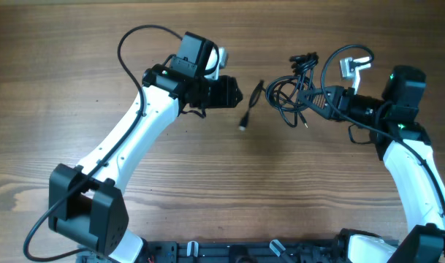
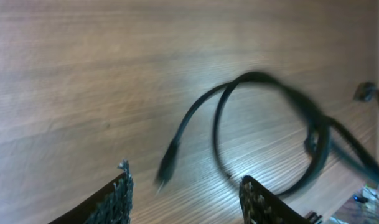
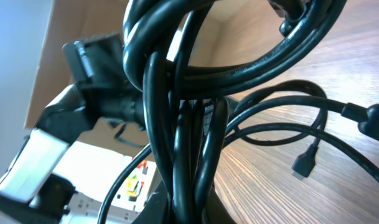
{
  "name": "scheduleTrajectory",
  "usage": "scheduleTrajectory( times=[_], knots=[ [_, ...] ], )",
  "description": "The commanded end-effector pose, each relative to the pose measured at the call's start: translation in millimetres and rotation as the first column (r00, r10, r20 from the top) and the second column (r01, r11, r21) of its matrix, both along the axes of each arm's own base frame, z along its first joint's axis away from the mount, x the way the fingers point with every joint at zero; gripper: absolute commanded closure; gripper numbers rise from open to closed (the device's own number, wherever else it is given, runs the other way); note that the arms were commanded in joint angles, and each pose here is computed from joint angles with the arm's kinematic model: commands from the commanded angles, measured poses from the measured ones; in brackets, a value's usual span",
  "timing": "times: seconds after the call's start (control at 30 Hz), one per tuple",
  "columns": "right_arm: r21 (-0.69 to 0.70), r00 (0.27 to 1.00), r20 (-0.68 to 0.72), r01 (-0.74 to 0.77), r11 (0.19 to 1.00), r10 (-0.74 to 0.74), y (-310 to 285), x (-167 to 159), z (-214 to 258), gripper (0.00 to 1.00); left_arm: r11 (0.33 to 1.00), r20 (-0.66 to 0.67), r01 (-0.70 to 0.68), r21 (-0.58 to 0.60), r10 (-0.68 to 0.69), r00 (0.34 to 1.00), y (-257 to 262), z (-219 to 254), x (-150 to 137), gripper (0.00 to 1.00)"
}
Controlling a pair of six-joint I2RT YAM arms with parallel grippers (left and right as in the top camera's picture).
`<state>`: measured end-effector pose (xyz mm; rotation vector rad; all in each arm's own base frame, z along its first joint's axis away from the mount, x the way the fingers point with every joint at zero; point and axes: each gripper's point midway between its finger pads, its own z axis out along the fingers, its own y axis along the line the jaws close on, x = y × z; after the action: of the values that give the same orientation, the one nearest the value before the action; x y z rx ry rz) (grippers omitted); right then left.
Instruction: Untangle cables
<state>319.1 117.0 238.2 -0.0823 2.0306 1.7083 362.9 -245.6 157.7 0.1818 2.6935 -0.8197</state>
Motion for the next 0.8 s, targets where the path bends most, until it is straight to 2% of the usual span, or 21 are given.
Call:
scheduleTrajectory(
  times=[0.0,0.37,0.43,0.63,0.77],
  knots=[
    [0.064,0.994,0.050,-0.105,0.992,0.102,3.7,-11.2,24.3,0.96,0.983,0.037,0.117,-0.144,-0.113,0.993,-27.4,13.4,-1.2,0.45],
    [0.080,0.984,0.087,-0.163,0.983,0.156,4.9,-15.3,43.1,0.96,0.968,0.101,0.151,-0.201,-0.133,0.986,-38.6,24.9,8.1,0.45],
    [0.081,0.984,0.084,-0.163,0.983,0.156,4.9,-15.3,43.1,0.96,0.945,0.108,0.199,-0.261,-0.176,0.978,-49.6,29.1,5.7,0.46],
    [0.084,0.984,0.081,-0.166,0.983,0.160,4.9,-16.0,43.3,0.96,0.921,0.015,0.245,-0.301,-0.253,0.967,-70.0,-3.4,-6.3,0.54],
    [0.083,0.984,0.081,-0.166,0.983,0.159,4.9,-15.8,43.3,0.96,0.876,0.011,0.300,-0.379,-0.319,0.948,-84.0,-1.8,-14.8,0.56]
  ],
)
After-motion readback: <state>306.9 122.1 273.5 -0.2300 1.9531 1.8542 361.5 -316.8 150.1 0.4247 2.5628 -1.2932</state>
